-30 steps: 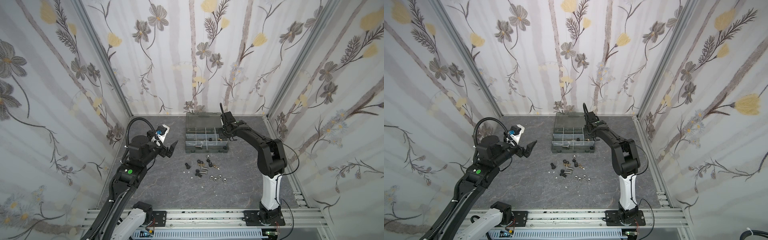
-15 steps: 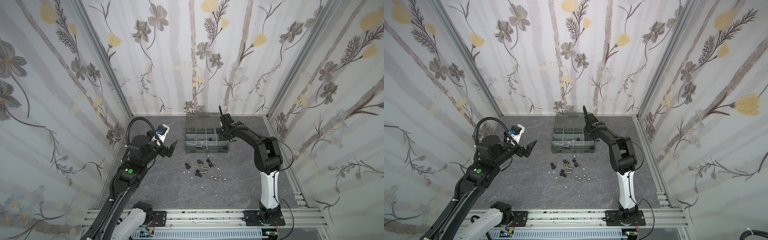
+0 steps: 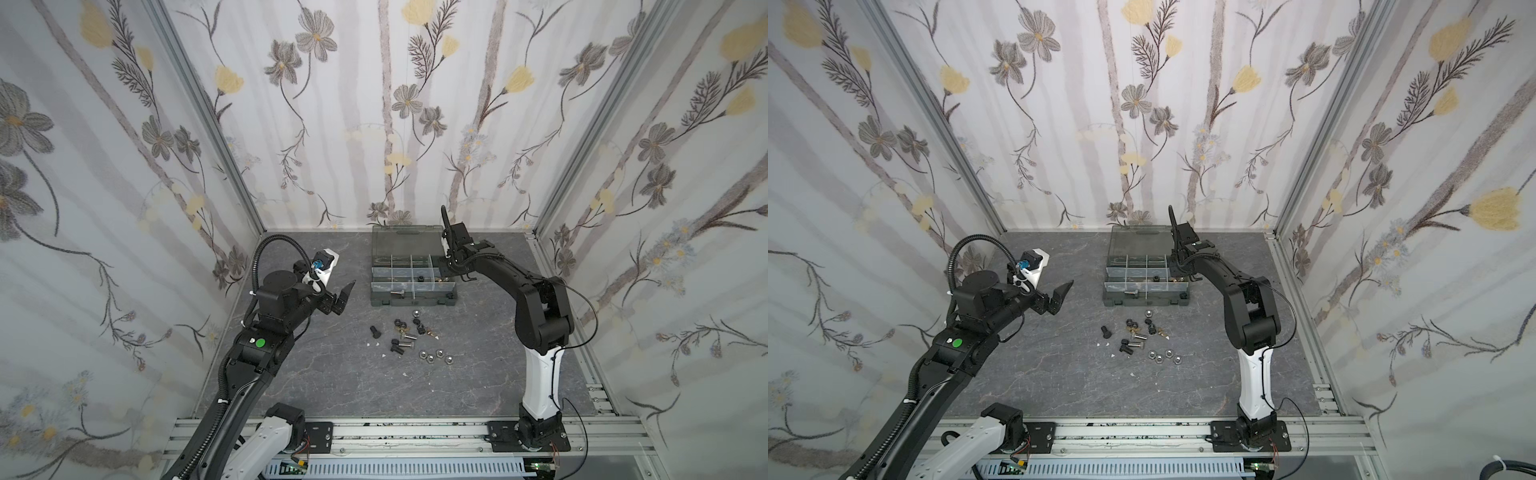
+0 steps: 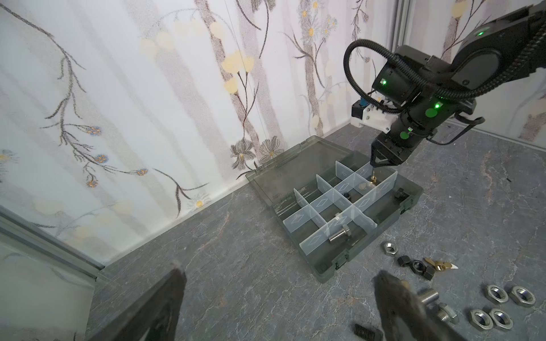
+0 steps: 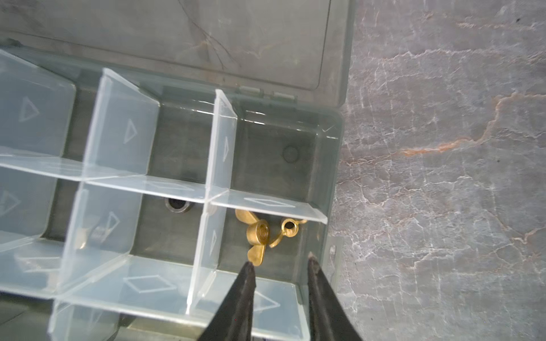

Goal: Sort the screws and nuts into containers
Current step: Place the nut into the container, then pick up the nut from the center of the table.

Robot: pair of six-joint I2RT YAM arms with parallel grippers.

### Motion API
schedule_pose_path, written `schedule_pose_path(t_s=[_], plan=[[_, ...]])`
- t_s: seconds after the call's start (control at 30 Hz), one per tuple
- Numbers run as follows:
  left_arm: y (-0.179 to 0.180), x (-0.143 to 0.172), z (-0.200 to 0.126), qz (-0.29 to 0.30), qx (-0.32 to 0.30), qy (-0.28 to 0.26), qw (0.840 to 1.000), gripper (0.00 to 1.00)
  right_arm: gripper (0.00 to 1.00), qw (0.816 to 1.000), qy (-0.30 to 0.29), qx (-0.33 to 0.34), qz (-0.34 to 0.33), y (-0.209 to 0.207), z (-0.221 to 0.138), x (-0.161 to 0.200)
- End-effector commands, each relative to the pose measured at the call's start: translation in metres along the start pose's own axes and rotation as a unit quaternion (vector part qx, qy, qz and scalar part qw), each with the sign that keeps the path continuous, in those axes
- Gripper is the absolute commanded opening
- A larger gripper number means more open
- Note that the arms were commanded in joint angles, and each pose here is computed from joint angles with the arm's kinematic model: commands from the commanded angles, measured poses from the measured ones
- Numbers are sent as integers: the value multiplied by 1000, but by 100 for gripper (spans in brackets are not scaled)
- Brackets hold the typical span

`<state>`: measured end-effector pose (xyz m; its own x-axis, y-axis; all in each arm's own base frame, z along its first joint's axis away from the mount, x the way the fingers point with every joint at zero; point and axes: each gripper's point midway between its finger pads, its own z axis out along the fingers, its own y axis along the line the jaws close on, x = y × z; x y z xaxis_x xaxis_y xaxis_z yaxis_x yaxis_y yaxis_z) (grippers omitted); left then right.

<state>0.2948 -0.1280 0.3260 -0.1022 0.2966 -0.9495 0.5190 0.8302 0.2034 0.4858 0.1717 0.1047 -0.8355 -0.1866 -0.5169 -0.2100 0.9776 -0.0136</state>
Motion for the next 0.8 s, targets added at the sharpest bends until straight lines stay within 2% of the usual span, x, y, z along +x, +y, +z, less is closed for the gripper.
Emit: schedule_pose_path(t_s=[0.0,0.23,0.43,0.57,0.77], plan=[[3,-8,-1,9,-6,-15,1000,100,33,999,5,-26,-22,10,-24,12],[2,-11,-3,7,-4,-20,1000,100,36,990,37,-80,-112,47,-65,91],[1,-14,-7,8,-3,-26,1000,100,39,976,70,-142,-149,90,-74,153],[0,-13,-6,8,-2,-24,1000,100,38,972,103,-147,-153,105,-67,181],[1,-13,-8,8,-5,-27,1000,100,38,971,121,-145,-148,117,-57,195]])
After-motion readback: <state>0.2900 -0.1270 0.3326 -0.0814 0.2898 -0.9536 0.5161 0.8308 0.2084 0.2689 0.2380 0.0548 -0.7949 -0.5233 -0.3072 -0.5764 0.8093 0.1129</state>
